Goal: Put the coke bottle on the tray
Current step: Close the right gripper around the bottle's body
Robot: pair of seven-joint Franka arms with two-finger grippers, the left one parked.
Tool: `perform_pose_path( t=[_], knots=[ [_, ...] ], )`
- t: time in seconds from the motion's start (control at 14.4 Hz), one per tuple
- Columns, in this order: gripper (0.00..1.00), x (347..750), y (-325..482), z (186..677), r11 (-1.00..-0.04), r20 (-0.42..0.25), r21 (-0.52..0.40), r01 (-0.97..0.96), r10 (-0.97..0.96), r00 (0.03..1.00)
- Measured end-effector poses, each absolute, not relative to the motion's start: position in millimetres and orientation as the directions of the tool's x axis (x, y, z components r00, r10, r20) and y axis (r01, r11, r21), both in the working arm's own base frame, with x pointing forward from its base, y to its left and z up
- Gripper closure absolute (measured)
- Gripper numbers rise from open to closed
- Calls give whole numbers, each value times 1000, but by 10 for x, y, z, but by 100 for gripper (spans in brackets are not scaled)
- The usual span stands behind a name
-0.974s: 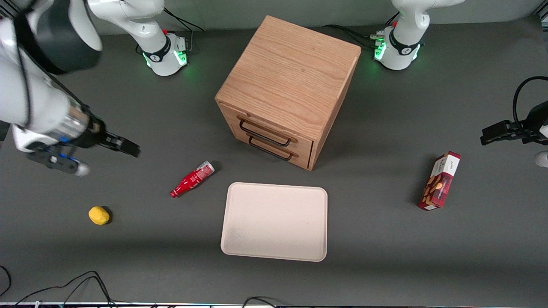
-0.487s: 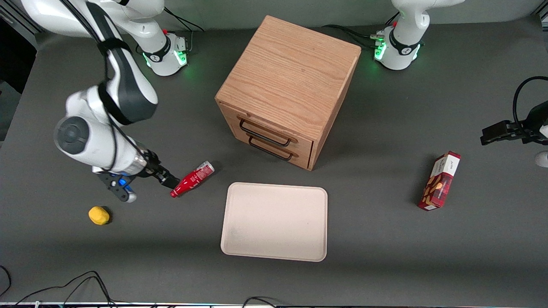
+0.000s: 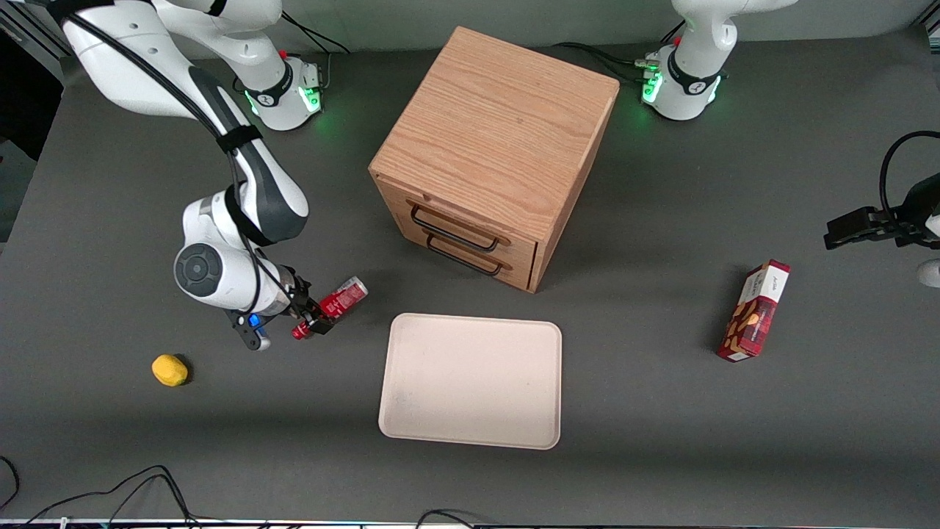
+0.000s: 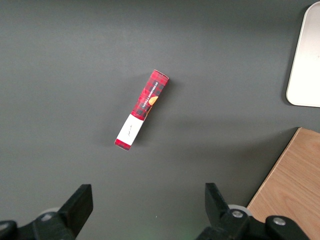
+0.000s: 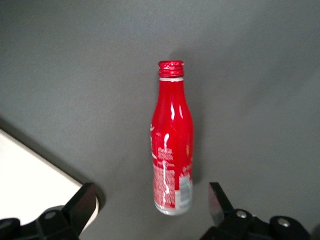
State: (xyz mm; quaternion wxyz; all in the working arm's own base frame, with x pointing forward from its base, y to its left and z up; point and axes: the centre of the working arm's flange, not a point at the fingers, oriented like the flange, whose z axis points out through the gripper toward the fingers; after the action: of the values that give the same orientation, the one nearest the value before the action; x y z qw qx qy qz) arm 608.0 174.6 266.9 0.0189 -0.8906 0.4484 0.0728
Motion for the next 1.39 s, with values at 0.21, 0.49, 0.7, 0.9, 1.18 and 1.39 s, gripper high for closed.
perform_pose_path(
  t=[0.21,0.49,0.7,0.9,1.18,1.39],
  knots=[
    [0,6011,1749,2370,-554,-147,27,-832,-825,545],
    [0,5900,1740,2083,-543,-157,63,-838,-834,529],
    [0,5820,1693,1899,-559,-140,89,-825,-827,545],
    [0,5794,1661,1815,-560,-135,87,-824,-826,547],
    [13,5808,1666,1801,-568,-121,69,-820,-821,558],
    [44,5815,1667,1783,-571,-116,63,-818,-819,563]
  ],
)
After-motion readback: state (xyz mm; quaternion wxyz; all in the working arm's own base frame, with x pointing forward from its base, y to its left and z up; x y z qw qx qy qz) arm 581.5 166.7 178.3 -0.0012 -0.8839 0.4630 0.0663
